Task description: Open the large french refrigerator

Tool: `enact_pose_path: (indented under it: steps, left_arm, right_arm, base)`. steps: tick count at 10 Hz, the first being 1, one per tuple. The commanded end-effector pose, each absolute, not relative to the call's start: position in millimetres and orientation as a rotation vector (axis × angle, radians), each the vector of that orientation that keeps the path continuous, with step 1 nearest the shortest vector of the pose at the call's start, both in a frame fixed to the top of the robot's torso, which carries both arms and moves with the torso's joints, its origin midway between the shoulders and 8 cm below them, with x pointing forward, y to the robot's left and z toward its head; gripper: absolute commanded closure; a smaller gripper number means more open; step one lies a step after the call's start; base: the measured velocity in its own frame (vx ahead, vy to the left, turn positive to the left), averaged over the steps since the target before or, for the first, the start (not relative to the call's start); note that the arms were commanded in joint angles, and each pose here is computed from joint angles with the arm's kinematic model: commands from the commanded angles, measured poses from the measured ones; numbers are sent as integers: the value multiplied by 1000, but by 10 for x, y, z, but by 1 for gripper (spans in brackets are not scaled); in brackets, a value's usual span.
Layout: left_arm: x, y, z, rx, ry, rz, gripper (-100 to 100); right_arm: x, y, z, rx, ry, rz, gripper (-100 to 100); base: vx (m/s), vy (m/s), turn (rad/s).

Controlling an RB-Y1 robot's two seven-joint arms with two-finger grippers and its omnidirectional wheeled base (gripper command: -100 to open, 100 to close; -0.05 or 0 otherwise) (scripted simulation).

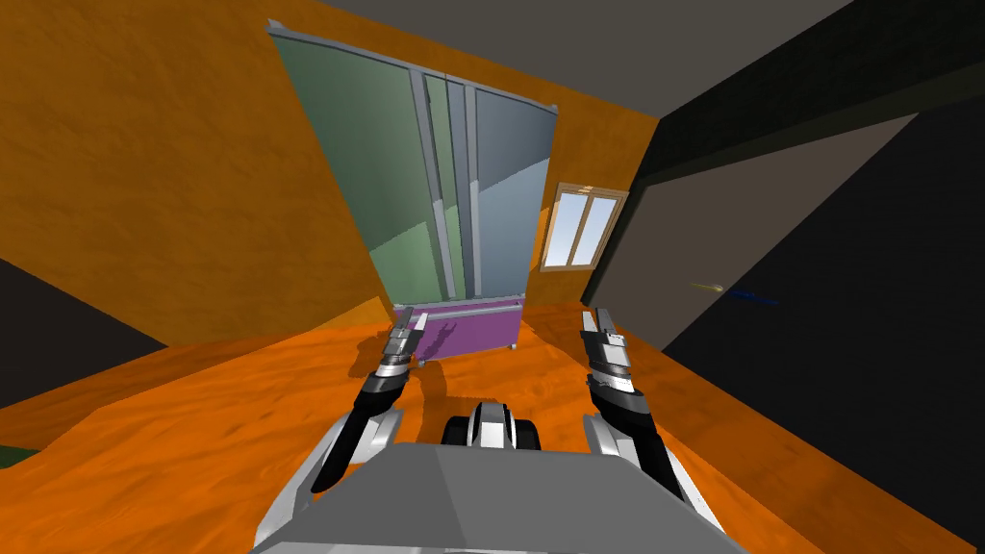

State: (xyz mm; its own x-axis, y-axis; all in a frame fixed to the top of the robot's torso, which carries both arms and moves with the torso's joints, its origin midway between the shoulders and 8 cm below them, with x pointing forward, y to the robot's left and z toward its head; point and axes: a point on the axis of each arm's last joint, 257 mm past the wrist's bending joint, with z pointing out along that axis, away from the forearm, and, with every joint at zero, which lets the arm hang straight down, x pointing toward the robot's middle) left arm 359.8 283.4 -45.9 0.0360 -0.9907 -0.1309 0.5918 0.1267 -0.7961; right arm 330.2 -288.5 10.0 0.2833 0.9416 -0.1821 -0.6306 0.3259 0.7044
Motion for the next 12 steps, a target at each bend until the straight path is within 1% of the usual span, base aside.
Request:
enact_pose_path:
  steps: [1,7,9,12]
  left_arm:
    - [3624,2853,-680,-649,824,-1351,-100]
    - [3675,2886,-1219,-682,869,-1354,-100]
    - [3682,2906,-1381,-703,884,-1349,-100]
    - [3672,2906,-1638,-725,895,-1353,-100]
  right_arm:
    - [3302,-2885,99,568,651,1131,0]
    - [3302,-2885,99,568,651,1131,0]
    - [3302,-2885,100,567,651,1131,0]
    - [3302,-2885,99,567,651,1131,0]
  base:
    - [134,-21,-45]
    - [158,-19,-56]
    - [110,-9,-25]
    - [156,-13,-63]
